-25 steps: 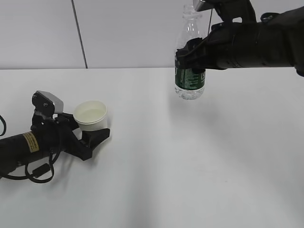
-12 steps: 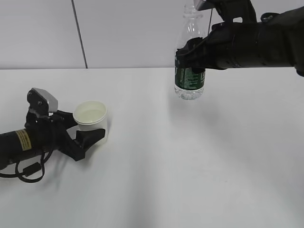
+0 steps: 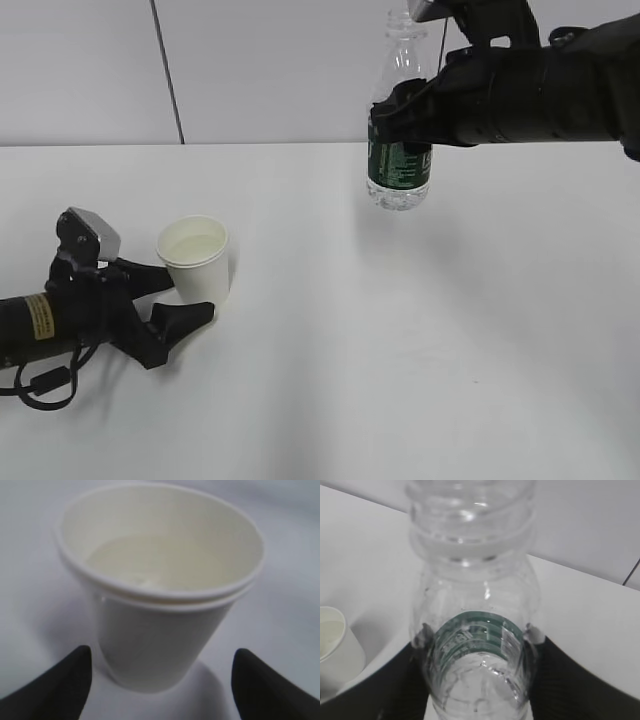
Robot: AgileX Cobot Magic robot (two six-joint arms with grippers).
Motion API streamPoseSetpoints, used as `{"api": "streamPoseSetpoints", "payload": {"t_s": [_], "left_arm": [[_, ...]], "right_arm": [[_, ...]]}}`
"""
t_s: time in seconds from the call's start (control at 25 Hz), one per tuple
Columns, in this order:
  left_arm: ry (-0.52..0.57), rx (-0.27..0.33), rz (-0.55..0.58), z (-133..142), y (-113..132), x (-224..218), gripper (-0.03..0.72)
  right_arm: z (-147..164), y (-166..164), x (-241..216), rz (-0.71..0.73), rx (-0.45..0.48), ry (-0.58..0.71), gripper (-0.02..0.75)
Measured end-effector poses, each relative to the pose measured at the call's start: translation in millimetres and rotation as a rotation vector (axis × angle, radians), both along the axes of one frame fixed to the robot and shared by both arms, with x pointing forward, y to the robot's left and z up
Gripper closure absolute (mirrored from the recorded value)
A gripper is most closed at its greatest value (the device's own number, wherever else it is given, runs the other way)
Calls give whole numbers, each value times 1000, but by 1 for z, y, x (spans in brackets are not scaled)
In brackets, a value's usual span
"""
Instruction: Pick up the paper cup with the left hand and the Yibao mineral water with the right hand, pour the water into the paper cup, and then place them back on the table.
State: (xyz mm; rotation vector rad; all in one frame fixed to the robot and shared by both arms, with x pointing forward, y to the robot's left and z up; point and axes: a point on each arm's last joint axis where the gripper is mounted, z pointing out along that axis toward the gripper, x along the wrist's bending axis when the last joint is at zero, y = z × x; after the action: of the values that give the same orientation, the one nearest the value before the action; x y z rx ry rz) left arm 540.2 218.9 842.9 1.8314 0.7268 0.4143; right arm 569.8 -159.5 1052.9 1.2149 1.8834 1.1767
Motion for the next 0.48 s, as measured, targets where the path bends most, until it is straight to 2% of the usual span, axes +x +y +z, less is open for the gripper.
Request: {"api": "streamPoseSetpoints", "payload": {"t_s": [0.36,0.48], "left_arm": [[20,-2,78,-2,21,-1,161],[16,23,86,2,28,0,161]], "right_arm": [[0,0,0,-5,-1,-2,312],[0,0,0,-5,-1,-2,312]]}}
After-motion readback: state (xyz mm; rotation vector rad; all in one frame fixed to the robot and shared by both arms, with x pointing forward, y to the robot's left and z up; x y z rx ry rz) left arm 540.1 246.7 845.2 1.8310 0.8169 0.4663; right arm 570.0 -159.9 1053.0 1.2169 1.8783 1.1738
